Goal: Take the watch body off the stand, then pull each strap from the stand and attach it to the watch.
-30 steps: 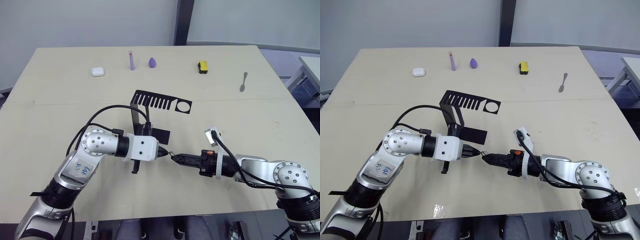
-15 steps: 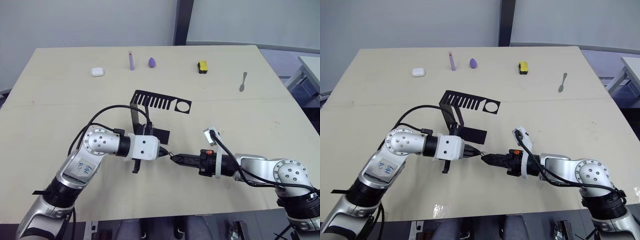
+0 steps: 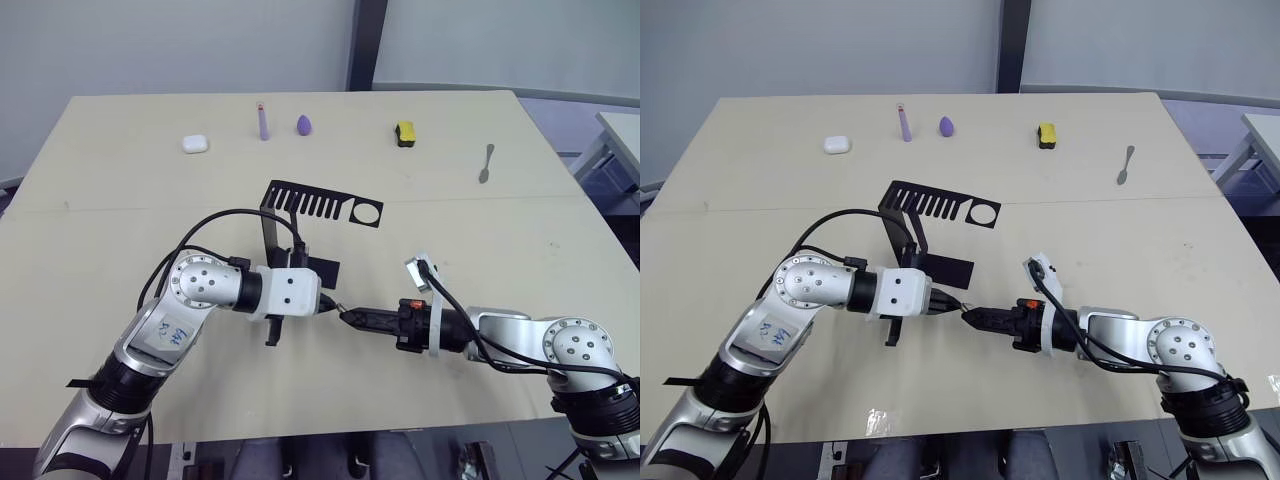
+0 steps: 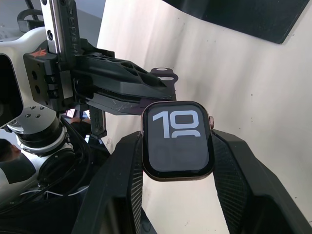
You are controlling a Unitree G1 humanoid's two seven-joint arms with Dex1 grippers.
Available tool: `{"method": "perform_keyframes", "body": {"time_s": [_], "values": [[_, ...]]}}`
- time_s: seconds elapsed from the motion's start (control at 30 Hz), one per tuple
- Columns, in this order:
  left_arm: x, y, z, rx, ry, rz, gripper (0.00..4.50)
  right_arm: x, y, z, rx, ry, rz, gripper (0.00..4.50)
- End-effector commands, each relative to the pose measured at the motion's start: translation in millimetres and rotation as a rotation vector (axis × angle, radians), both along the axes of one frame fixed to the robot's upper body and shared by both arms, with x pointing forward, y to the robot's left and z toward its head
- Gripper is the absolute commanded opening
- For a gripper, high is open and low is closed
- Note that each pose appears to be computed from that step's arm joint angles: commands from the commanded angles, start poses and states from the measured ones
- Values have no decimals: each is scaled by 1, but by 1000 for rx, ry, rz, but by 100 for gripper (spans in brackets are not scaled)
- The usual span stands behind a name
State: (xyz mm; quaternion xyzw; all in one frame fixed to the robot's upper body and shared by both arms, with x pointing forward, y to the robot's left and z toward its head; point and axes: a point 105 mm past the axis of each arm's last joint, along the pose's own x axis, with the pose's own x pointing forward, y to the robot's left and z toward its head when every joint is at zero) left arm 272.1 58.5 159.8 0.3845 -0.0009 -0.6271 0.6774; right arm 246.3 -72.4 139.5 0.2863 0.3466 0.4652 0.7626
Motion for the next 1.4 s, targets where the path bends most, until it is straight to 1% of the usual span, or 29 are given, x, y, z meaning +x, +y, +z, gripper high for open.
{"method": "perform_keyframes", "body": {"time_s": [0.03,0.27,0.83,0.93,1.03,1.1,1.17,1.2,1.23,1.27,1.37,1.4], "values": [[-9,-20,14,-40,-72,-64,0,-27,25,12,85,-2,170,152],[-9,-24,14,-44,-71,-62,0,-28,26,12,85,0,173,152],[-7,-21,16,-62,-74,-48,0,-27,25,10,82,2,164,152],[-10,-15,15,-59,-41,-49,0,-26,24,10,79,-1,161,152],[-9,-6,17,-68,-33,-18,87,-23,23,12,82,-34,151,152],[-10,5,17,-65,-25,1,180,-20,23,17,83,-91,143,152],[-14,24,14,-49,8,37,287,-19,20,20,79,-118,139,152],[-18,36,11,-33,34,52,340,-18,17,19,60,-137,137,152],[-22,50,7,-10,53,73,376,-17,13,18,23,-173,141,152],[-26,61,4,7,72,84,438,-17,10,17,-13,-213,150,152],[-32,84,3,-13,100,132,450,-19,2,15,-85,-334,201,152],[-33,91,4,-33,100,142,450,-21,0,15,-115,-404,229,152]]}}
